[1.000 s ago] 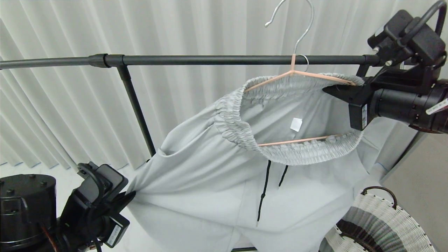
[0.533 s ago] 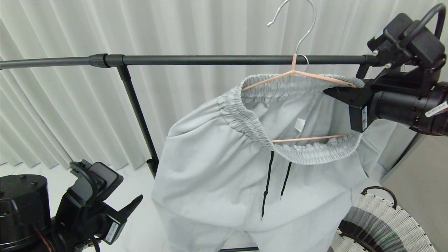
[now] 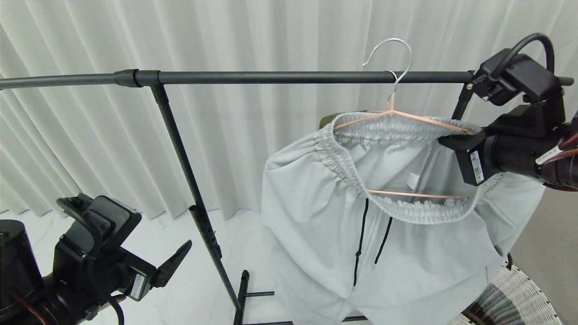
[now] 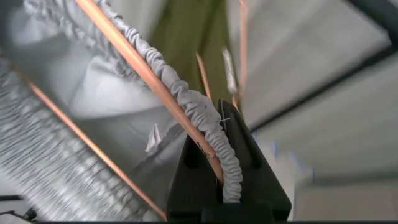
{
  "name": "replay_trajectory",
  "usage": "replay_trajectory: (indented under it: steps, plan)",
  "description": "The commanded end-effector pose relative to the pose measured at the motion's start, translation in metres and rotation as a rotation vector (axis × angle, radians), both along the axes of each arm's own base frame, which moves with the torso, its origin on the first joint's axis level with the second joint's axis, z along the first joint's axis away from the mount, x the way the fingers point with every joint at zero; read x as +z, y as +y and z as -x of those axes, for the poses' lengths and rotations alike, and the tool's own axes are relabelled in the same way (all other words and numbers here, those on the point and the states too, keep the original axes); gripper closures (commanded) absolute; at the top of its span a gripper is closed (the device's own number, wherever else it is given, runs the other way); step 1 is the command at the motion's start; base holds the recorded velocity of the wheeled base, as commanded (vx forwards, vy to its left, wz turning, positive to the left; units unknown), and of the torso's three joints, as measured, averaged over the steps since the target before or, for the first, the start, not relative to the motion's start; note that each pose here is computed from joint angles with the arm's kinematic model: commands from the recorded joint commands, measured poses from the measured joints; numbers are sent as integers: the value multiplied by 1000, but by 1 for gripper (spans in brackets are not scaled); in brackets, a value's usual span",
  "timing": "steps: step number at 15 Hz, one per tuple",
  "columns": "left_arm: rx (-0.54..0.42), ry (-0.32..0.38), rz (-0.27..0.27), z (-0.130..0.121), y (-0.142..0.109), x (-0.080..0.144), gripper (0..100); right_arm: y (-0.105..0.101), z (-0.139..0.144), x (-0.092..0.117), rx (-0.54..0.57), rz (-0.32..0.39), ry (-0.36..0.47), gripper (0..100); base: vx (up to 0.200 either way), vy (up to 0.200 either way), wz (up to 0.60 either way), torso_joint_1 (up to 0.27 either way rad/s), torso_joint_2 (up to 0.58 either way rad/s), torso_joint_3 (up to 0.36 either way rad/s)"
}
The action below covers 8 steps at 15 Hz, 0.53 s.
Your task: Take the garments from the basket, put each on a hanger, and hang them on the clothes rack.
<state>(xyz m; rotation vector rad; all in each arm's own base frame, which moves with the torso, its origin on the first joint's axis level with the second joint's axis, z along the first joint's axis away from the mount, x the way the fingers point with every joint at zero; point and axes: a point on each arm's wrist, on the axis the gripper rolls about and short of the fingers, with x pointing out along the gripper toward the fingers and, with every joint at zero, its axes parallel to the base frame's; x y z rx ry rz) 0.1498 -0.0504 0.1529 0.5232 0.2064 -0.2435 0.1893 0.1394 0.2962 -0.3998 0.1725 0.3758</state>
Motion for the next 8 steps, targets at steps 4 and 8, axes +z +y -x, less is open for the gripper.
replay_trajectory:
  steps: [4,8]
  plan:
    - [-1,-23,-3,0,0,4,0,6,-12,-2,-143,-68,59,100,0,0,0,0,0,0]
    - [3,-28,-4,0,0,5,0,22,-35,-7,-193,-67,73,100,0,0,0,0,0,0]
